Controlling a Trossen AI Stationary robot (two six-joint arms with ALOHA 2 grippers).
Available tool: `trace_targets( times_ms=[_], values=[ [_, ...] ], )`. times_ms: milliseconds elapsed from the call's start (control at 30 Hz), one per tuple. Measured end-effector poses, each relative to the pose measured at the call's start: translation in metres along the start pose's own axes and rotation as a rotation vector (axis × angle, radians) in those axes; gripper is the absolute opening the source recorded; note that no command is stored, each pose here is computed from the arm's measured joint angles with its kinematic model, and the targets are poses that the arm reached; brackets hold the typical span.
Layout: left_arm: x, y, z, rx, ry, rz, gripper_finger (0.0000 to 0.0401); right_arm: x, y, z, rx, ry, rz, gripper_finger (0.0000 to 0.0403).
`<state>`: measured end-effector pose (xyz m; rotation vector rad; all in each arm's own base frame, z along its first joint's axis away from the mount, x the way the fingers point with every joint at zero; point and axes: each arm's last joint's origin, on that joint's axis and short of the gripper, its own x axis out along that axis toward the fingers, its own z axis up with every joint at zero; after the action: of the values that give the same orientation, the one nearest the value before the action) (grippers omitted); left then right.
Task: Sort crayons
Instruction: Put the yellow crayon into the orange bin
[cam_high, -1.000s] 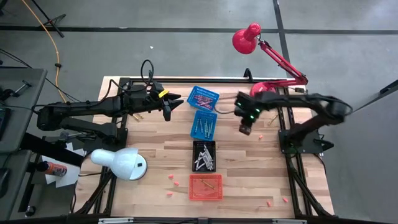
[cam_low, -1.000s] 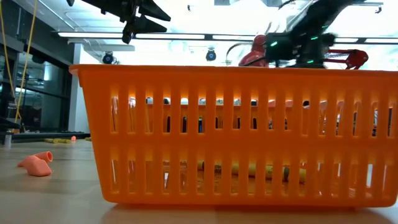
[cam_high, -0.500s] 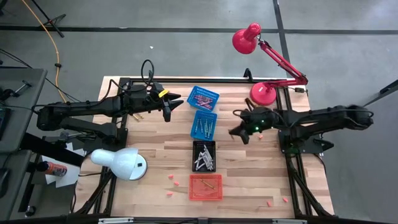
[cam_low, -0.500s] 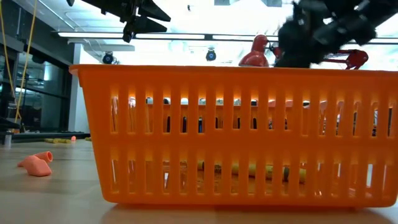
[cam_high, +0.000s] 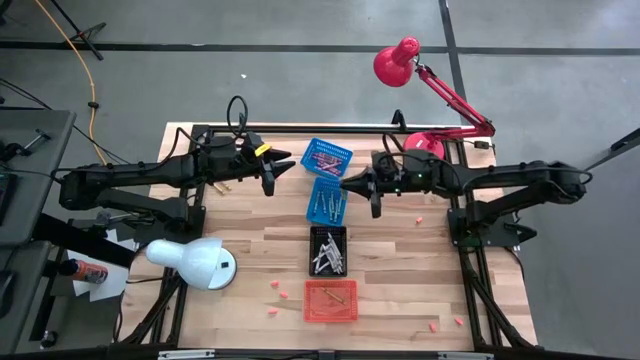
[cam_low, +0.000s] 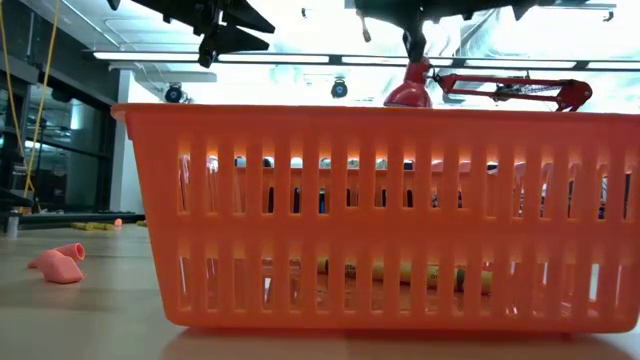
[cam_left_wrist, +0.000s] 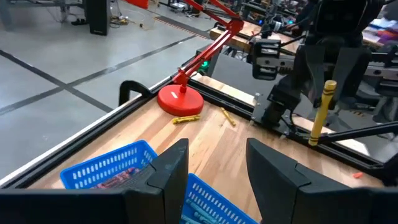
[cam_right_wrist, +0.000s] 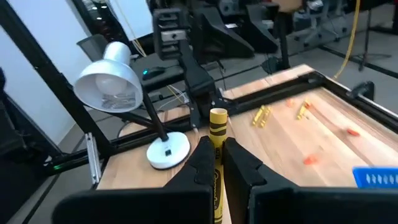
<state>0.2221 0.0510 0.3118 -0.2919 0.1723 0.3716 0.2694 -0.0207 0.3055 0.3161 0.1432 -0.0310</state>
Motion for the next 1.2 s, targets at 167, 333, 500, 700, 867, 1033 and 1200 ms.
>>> trace_targets(
  times_ms=[167,333,500,700,867,1033,1200],
  values=[
    [0.0,-0.001,-0.001,-0.015,0.015,-0.044,0.0149,0.004,0.0,0.002,-0.008,0.007,0.005,0.0],
    [0.0,-0.001,-0.001,-0.015,0.016,-0.045,0.0149,0.004,0.0,0.0,0.008,0.013,0.006,0.0],
    [0.0,-0.001,-0.001,-0.015,0.016,-0.044,0.0149,0.004,0.001,0.0,0.033,0.03,0.052,0.0],
    [0.0,-0.001,-0.001,-0.015,0.016,-0.044,0.0149,0.007,0.015,-0.015,0.174,0.191,0.23,0.0],
    [0.0,-0.001,0.0,-0.015,0.016,-0.043,0.0149,0.02,0.047,-0.049,0.263,0.382,0.302,0.0],
    [0.0,-0.001,-0.001,-0.015,0.016,-0.043,0.0149,0.038,0.086,-0.1,0.387,0.575,0.324,0.0],
    [0.0,-0.001,-0.001,-0.015,0.017,-0.042,0.0149,0.058,0.119,-0.148,0.472,0.715,0.329,0.0]
  ],
)
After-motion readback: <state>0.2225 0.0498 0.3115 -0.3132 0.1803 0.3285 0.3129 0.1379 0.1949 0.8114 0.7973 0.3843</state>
